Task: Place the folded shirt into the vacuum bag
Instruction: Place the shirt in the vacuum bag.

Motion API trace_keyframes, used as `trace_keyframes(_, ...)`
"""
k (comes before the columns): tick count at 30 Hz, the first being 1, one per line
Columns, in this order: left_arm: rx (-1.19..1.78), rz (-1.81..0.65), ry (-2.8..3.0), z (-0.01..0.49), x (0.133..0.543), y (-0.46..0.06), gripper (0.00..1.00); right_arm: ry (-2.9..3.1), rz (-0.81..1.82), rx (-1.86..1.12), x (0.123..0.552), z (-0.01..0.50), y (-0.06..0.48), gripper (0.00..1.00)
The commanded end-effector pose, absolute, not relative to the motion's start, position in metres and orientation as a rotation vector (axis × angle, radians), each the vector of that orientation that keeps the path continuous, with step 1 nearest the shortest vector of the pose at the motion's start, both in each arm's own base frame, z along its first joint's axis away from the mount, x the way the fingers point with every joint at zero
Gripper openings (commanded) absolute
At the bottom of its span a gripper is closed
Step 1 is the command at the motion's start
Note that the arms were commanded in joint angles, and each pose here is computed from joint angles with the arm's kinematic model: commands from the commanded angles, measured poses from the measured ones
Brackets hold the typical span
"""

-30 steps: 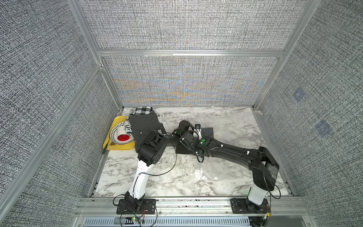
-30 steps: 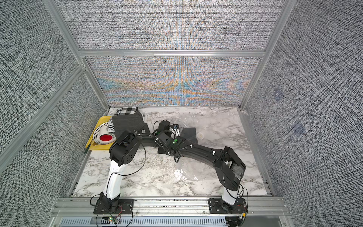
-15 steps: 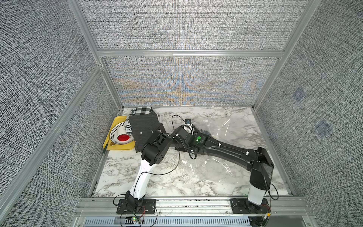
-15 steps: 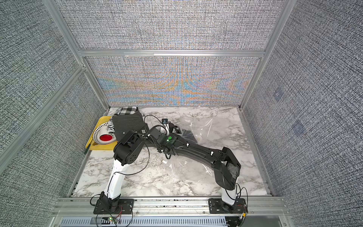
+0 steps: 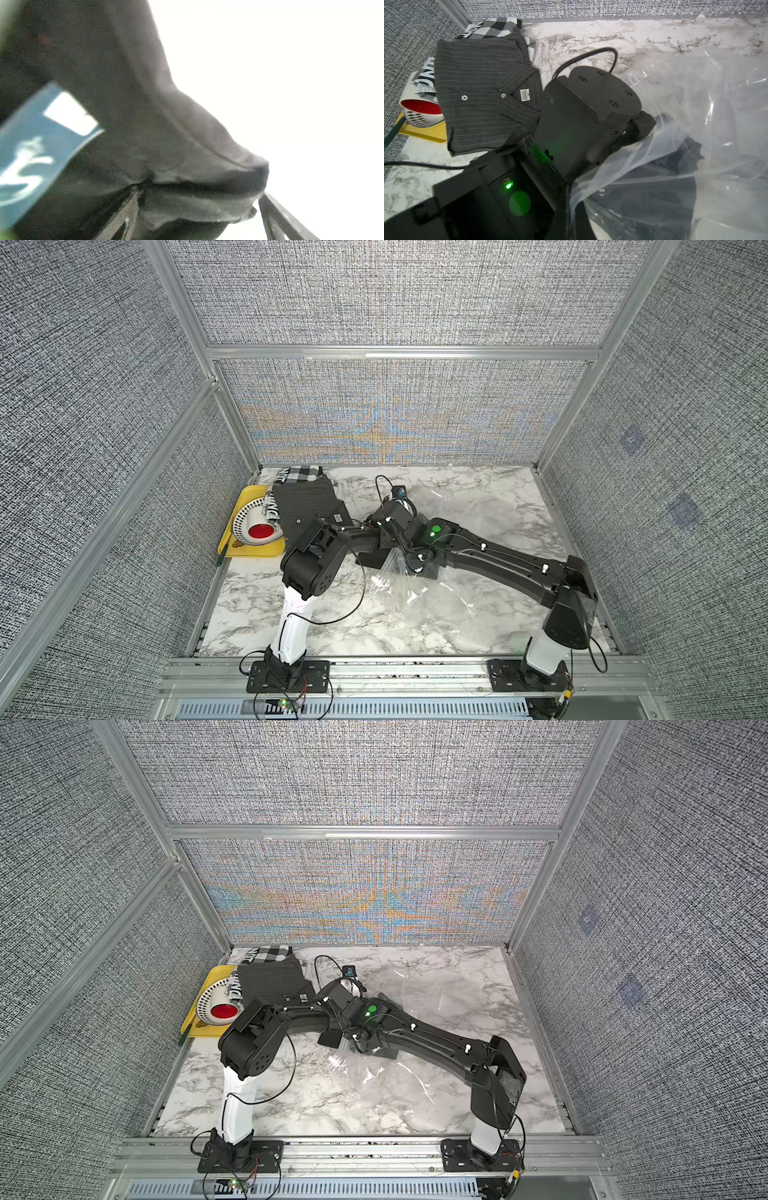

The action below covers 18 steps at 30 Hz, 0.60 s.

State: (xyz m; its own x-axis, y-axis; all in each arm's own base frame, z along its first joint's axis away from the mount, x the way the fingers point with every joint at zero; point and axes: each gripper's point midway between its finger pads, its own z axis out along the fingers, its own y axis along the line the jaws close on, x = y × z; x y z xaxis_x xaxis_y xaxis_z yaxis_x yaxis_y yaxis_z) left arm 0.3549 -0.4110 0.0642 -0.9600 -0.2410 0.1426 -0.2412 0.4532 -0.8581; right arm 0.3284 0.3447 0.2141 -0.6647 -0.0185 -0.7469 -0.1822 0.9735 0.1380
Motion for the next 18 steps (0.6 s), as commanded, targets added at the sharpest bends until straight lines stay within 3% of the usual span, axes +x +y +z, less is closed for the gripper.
trace_keyframes(1, 0.156, 1.682, -2.726, 0.099, 0.344, -0.430, 0.93, 2.247, 0.132, -0.217, 0.350, 0.204, 0.328, 0.00)
trace_keyframes(5, -0.051, 1.552, -2.845, 0.081, 0.334, -0.429, 0.87, 2.217, 0.144, -0.301, 0.354, 0.216, 0.324, 0.00)
trace_keyframes(10, -0.163, 1.553, -2.843, 0.071, 0.333, -0.415, 0.81, 2.185, -0.092, -0.335, 0.362, 0.221, 0.286, 0.00)
trace_keyframes(13, -0.218, 1.604, -2.830, 0.076, 0.334, -0.406, 0.69, 2.178, -0.193, -0.328, 0.360, 0.222, 0.266, 0.00)
trace_keyframes(16, -0.270, 1.705, -2.764, 0.084, 0.338, -0.403, 0.53, 2.171, -0.117, -0.328, 0.357, 0.229, 0.266, 0.00)
trace_keyframes(18, -0.283, 1.814, -2.699, 0.092, 0.342, -0.400, 0.53, 2.162, -0.051, -0.337, 0.356, 0.237, 0.270, 0.00)
